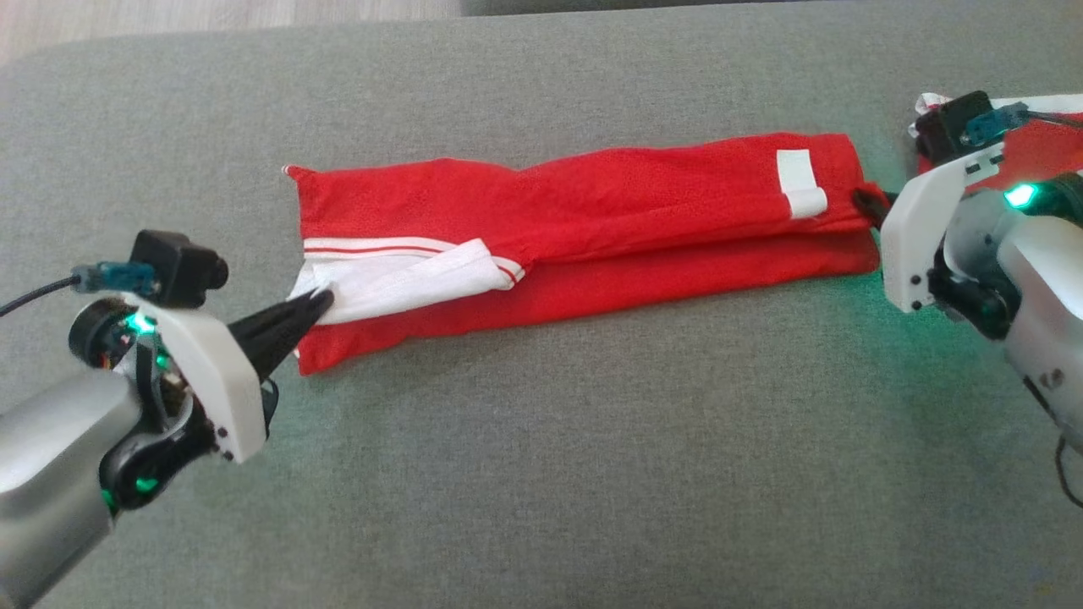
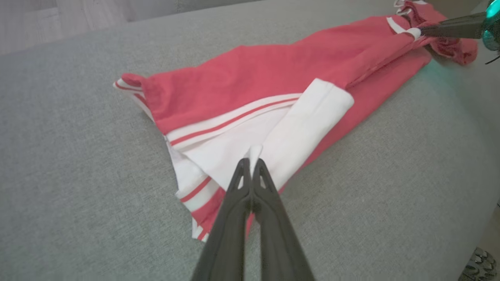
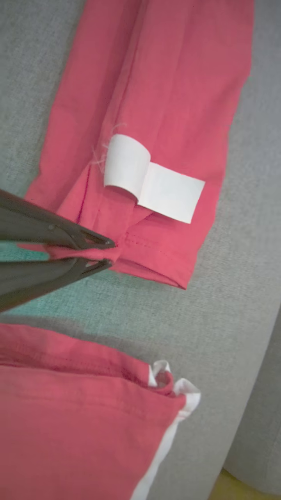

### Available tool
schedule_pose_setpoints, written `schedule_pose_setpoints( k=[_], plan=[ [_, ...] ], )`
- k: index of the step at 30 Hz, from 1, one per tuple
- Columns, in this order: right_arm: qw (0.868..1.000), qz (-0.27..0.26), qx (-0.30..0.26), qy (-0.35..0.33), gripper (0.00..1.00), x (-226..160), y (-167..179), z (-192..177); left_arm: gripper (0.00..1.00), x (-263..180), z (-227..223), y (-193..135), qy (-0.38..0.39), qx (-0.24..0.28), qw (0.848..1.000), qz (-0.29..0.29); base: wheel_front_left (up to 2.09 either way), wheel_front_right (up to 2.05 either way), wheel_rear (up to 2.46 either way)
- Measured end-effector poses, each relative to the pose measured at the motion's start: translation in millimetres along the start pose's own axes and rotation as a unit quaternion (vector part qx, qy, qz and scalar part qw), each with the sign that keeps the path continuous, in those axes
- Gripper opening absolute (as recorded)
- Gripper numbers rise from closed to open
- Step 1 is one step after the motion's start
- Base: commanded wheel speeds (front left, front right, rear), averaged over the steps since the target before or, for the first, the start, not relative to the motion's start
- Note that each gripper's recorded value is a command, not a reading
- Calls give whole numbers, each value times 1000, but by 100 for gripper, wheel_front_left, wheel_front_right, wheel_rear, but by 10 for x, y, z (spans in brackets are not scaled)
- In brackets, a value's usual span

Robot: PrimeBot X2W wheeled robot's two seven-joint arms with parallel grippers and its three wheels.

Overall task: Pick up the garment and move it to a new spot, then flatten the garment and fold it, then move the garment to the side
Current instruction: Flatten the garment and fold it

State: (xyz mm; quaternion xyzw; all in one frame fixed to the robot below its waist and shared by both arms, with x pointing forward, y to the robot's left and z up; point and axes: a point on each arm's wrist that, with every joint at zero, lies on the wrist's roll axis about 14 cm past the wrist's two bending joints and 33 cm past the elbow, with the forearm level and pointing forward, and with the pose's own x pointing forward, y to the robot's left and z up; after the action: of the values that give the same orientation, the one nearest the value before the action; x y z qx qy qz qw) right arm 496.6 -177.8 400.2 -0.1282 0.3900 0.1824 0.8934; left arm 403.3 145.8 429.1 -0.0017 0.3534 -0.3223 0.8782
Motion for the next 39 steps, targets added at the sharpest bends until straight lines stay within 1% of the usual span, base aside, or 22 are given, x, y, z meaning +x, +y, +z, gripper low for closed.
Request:
schedule_pose_setpoints(
  k=[6, 7, 8, 10, 13, 15, 17, 20, 22, 23, 26, 28, 29, 31, 32, 33, 35, 37, 39],
  plan=[
    [999, 20, 9, 44, 0, 19, 54, -181, 0, 38, -160, 29, 49, -1, 999, -1, 0, 0, 0],
    [999, 22, 12, 49, 41, 25, 59, -200, 74, 40, -177, 57, 53, -1, 999, 3, 0, 0, 0],
    [998, 23, 16, 53, 100, 29, 58, -220, 100, 44, -182, 98, 54, 0, 998, 11, 0, 0, 0],
    [997, 28, 31, 60, 100, 27, 71, -244, 100, 60, -155, 157, 46, 3, 999, 25, 0, 0, 0],
    [997, 30, 50, 58, 100, 1, 60, -231, 100, 92, -74, 151, 27, 8, 999, 29, 0, 0, 0],
    [997, 30, 65, 43, 100, -29, 44, -168, 100, 107, 35, 160, -1, 14, 999, 39, 0, 0, 0],
    [997, 26, 75, 23, 100, -66, 11, -91, 100, 93, 213, 209, -46, 16, 997, 57, 0, 0, 0],
    [994, 21, 98, -30, 100, -145, -38, 109, 100, 16, 539, 297, -124, 15, 988, 89, 0, 0, 0],
    [991, 17, 106, -83, 100, -218, -64, 324, 100, -67, 789, 326, -184, 15, 977, 106, 0, 0, 0],
    [987, 15, 110, -119, 100, -266, -77, 473, 100, -117, 924, 329, -217, 13, 969, 113, 0, 0, 0],
    [964, 10, 119, -237, 100, -475, -91, 964, 100, -310, 1313, 348, -306, 1, 942, 138, 0, 0, 0],
    [941, 9, 128, -312, 100, -637, -63, 1239, 100, -454, 1515, 368, -348, -13, 925, 155, 0, 0, 0],
    [930, 9, 135, -343, 100, -708, -43, 1335, 100, -544, 1620, 377, -372, -25, 913, 163, 0, 0, 0],
    [910, 12, 152, -386, 100, -821, 12, 1483, 100, -759, 1835, 368, -430, -47, 884, 178, 0, 0, 0],
    [903, 15, 160, -399, 100, -862, 48, 1537, 100, -835, 1881, 342, -451, -51, 873, 181, 0, 0, 0],
    [898, 18, 164, -407, 100, -889, 86, 1573, 100, -873, 1873, 323, -463, -53, 865, 184, 0, 0, 0],
    [885, 19, 177, -431, 100, -985, 109, 1662, 100, -875, 1722, 308, -470, -60, 858, 198, 0, 0, 0],
    [867, 12, 182, -463, 100, -1133, 84, 1752, 100, -844, 1482, 296, -462, -66, 858, 216, 0, 0, 0],
    [851, 3, 201, -486, 100, -1232, 63, 1726, 100, -829, 1289, 255, -457, -67, 858, 227, 0, 0, 0]
  ],
)
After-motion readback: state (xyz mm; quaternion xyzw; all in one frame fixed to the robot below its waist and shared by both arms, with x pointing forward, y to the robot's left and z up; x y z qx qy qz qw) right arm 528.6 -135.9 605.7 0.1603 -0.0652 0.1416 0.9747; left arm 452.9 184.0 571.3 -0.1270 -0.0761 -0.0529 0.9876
